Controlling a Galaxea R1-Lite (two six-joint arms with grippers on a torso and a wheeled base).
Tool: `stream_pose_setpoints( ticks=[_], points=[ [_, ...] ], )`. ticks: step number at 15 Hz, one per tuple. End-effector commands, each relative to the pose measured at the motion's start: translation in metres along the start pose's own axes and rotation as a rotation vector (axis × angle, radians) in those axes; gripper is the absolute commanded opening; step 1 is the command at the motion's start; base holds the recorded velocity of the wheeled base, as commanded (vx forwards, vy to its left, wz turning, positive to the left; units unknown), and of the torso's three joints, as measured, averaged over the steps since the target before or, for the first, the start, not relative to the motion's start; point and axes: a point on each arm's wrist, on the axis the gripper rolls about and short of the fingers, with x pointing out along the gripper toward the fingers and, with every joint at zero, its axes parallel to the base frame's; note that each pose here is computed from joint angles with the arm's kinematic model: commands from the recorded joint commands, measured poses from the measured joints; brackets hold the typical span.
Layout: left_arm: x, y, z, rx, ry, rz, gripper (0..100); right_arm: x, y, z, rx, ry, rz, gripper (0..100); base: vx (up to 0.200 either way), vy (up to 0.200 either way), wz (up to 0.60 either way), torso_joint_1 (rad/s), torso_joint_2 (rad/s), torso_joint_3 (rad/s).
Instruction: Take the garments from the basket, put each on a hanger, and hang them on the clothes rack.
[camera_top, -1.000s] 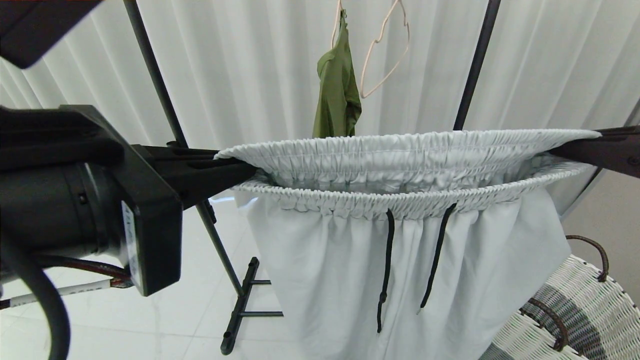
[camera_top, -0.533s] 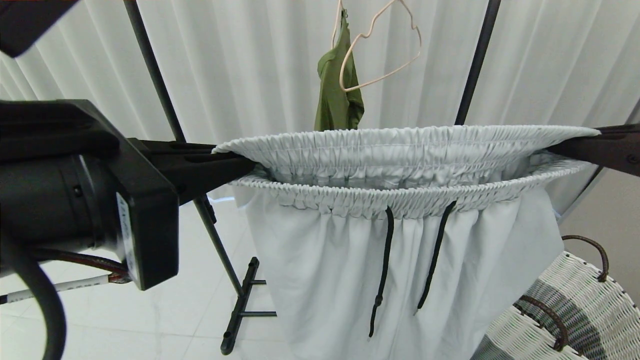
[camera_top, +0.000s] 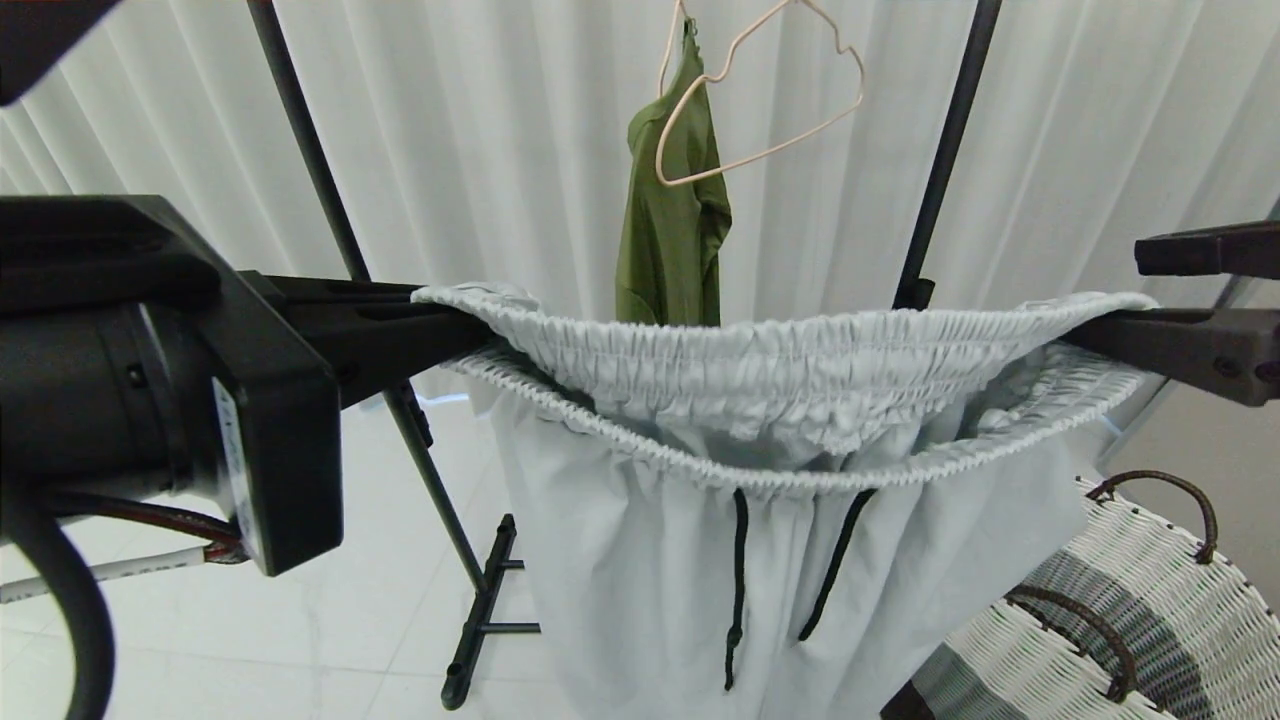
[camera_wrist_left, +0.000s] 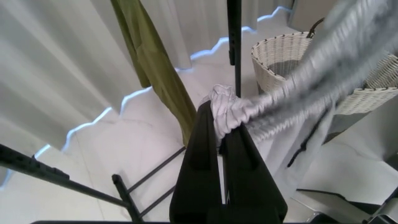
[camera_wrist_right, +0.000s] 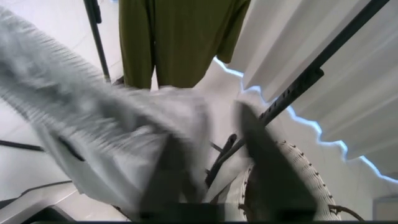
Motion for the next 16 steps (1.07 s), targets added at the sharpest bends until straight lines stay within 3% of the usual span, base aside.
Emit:
stream_pose_setpoints(
  ticks=[1, 3, 6, 11, 14, 16],
  points=[
    [0.000, 0.000, 0.000, 0.000, 0.000, 0.001, 0, 0.001, 0.001, 0.000, -0.001, 0.003, 0.002, 100, 0.000, 0.000, 0.00, 0.000, 0.00, 0.000],
    [0.001, 0.004, -0.001, -0.003, 0.006, 0.026, 0, -0.001, 0.000, 0.000, 0.001, -0.002, 0.003, 100, 0.000, 0.000, 0.00, 0.000, 0.00, 0.000],
    [0.007, 0.020, -0.003, -0.025, 0.024, 0.134, 0, -0.006, 0.000, 0.000, 0.003, -0.017, 0.023, 100, 0.000, 0.000, 0.00, 0.000, 0.00, 0.000],
    [0.007, 0.022, -0.006, -0.026, 0.039, 0.176, 0, -0.007, -0.001, -0.005, 0.000, -0.002, 0.017, 100, 0.000, 0.000, 0.00, 0.000, 0.00, 0.000],
    [0.005, 0.026, -0.009, -0.002, 0.030, 0.201, 0, 0.002, -0.017, -0.018, -0.019, 0.111, -0.201, 100, 0.000, 0.000, 0.00, 0.000, 0.00, 0.000],
    [0.007, 0.030, -0.009, 0.019, -0.017, 0.234, 0, 0.001, -0.029, -0.025, -0.042, 0.177, -0.299, 100, 0.000, 0.000, 0.00, 0.000, 0.00, 0.000]
  ],
)
